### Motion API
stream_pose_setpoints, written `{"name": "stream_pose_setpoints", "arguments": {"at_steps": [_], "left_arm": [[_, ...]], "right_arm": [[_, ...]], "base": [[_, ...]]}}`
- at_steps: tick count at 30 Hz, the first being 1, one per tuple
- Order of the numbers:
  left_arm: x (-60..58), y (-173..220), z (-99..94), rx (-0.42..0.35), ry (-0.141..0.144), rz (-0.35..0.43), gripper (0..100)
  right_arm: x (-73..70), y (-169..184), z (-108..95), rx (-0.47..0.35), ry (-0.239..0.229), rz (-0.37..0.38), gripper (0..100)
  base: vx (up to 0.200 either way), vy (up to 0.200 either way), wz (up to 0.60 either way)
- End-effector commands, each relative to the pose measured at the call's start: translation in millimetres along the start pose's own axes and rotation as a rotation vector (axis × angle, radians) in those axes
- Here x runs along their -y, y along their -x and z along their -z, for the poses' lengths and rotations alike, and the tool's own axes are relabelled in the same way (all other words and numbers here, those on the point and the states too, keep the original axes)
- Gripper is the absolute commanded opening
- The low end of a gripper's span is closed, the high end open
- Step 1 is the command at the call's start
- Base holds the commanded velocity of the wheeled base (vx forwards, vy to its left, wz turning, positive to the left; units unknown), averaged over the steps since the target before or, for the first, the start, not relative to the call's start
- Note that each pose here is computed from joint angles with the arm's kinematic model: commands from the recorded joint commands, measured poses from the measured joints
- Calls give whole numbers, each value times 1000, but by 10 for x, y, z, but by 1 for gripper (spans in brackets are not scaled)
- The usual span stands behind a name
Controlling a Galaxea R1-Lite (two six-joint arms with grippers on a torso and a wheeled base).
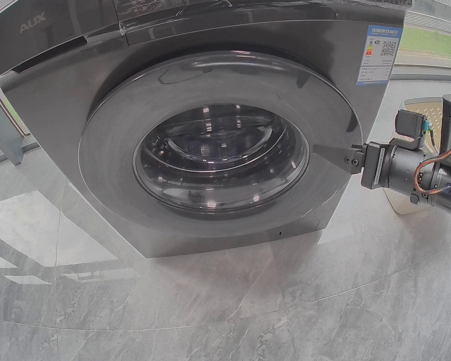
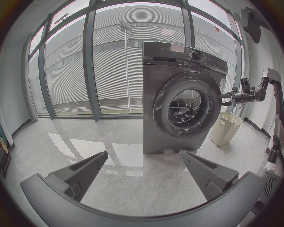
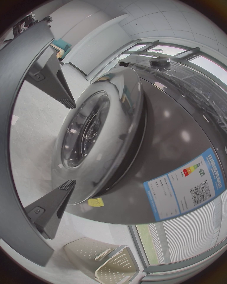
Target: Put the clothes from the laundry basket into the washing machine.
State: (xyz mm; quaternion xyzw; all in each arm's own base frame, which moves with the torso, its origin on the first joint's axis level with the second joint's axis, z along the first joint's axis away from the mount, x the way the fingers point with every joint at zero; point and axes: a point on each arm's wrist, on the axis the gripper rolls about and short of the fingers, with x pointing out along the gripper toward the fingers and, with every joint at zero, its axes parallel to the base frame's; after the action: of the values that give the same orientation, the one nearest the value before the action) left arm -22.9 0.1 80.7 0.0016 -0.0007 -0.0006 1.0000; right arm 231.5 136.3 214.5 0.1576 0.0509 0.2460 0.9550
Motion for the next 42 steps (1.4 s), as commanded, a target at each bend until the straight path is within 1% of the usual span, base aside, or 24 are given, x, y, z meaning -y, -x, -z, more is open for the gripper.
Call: {"name": "stream_pose_setpoints", "arguments": {"at_steps": [1,5,9,12,15,16,17,18,21,22,24,26,27,28,31,32,34,35,36,38,40,41,42], "left_arm": [[0,-3,51,-5,-1,-1,100],[0,-3,51,-5,-3,-1,100],[0,-3,51,-5,0,0,100],[1,-3,51,-5,0,3,100],[2,-4,51,-6,2,5,100],[2,-4,51,-6,2,5,100],[2,-4,51,-6,2,5,100],[2,-4,51,-6,3,8,100],[2,-4,51,-6,3,5,100],[2,-4,51,-6,3,8,100],[1,-4,51,-6,3,6,100],[2,-4,51,-6,3,8,100],[2,-4,51,-6,3,8,100],[2,-4,51,-6,3,8,100],[1,-3,47,-5,3,6,100],[1,-3,47,-5,3,6,100],[1,-4,51,-6,3,6,100],[1,-4,51,-6,3,6,100],[2,-4,51,-6,3,8,100],[2,-4,51,-6,3,8,100],[1,-3,47,-5,3,8,100],[1,-3,47,-5,3,8,100],[2,-4,51,-6,3,8,100]], "right_arm": [[3,-24,-46,17,-1,2,100],[24,-84,-36,14,-2,13,100],[88,-127,-123,56,-5,63,100],[90,-98,-118,54,-5,67,100],[81,35,-75,40,-4,65,100],[71,147,-52,33,0,60,100],[71,147,-52,33,0,60,100],[24,337,50,-5,10,29,100],[-60,666,282,-84,33,-35,100],[-62,682,291,-87,35,-39,100],[-39,938,462,-136,77,-69,100],[-3,1082,516,-140,102,-75,100],[-3,1082,516,-140,102,-75,100],[25,1234,517,-121,121,-89,100],[78,1441,498,-66,148,-86,100],[91,1490,493,-51,156,-84,100],[141,1647,470,7,167,-64,100],[141,1647,470,7,167,-64,100],[191,1768,467,49,181,-31,100],[231,1876,476,77,200,-1,100],[281,1983,527,85,220,42,100],[281,1983,527,85,220,42,100],[341,2103,596,97,245,108,100]], "base": [[200,0,0],[0,0,0],[0,0,0],[0,0,0],[0,0,0],[0,0,0],[0,0,0],[0,0,0],[0,0,0],[0,0,0],[0,0,0],[0,0,0],[0,0,0],[0,0,0],[0,0,0],[0,0,0],[0,0,0],[0,0,0],[0,0,0],[0,0,0],[0,0,0],[0,0,0],[0,0,0]]}}
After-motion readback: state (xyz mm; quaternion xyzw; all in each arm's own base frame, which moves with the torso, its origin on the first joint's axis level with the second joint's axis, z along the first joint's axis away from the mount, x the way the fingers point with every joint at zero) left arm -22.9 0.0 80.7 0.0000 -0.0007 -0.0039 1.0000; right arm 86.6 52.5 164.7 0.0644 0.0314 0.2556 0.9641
